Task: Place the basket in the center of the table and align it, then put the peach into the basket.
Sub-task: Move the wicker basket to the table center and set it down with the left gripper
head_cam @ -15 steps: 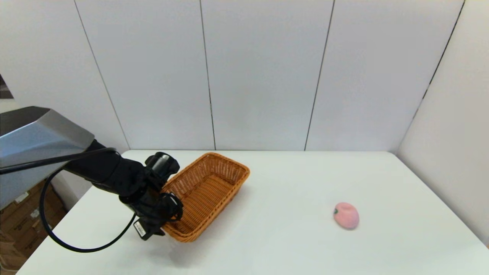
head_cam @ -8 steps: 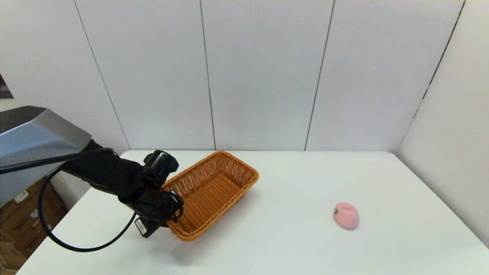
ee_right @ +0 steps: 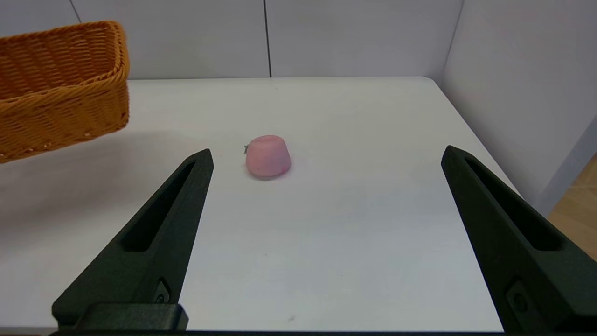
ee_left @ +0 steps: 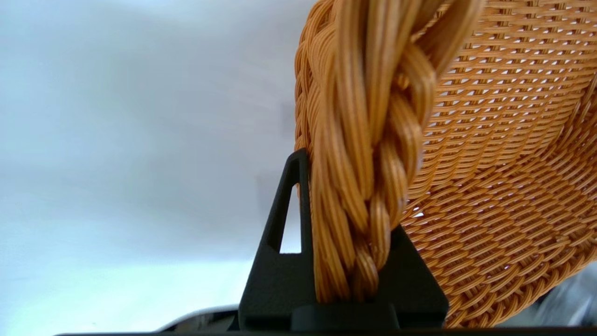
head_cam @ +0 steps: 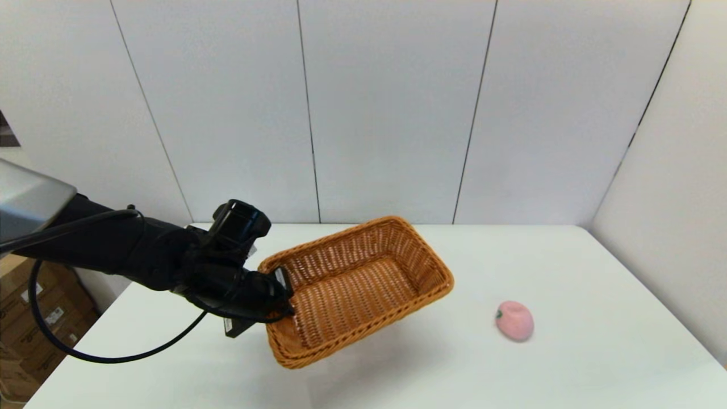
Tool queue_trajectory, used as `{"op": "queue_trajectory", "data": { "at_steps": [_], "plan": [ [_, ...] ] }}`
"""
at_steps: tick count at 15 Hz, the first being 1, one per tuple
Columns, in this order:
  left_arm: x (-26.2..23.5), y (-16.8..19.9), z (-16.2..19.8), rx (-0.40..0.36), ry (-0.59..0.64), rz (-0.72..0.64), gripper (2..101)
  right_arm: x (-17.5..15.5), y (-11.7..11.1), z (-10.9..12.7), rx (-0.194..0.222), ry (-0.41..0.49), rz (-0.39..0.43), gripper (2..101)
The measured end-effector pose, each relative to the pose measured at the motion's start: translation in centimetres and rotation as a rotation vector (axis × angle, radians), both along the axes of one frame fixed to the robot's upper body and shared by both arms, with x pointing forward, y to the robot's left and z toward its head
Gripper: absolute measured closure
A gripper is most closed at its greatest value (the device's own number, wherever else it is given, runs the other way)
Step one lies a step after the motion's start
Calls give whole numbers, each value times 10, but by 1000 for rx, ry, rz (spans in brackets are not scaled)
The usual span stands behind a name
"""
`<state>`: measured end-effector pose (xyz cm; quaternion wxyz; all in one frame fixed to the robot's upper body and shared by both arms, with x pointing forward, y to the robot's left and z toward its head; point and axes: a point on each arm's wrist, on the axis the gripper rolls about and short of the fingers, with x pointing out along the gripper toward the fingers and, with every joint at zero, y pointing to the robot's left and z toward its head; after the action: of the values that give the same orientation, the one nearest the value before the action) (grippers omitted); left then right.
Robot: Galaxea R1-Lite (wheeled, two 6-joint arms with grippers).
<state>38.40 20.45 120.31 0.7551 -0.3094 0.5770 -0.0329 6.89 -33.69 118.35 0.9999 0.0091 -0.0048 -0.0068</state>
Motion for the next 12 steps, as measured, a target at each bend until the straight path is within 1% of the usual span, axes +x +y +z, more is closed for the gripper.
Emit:
{"op": "queue_trajectory", "data": {
  "at_steps": [5, 7, 10, 12],
  "plan": [
    [3, -20, -18, 19, -26, -125, 887, 0, 0, 0, 0, 0, 0, 52],
    [5, -25, -26, 38, -30, -178, 887, 0, 0, 0, 0, 0, 0, 52],
    [8, -37, -36, 43, -23, -223, 888, 0, 0, 0, 0, 1, 0, 52],
    [10, -47, -40, 41, -54, -263, 888, 0, 0, 0, 0, 1, 0, 52]
  ]
}}
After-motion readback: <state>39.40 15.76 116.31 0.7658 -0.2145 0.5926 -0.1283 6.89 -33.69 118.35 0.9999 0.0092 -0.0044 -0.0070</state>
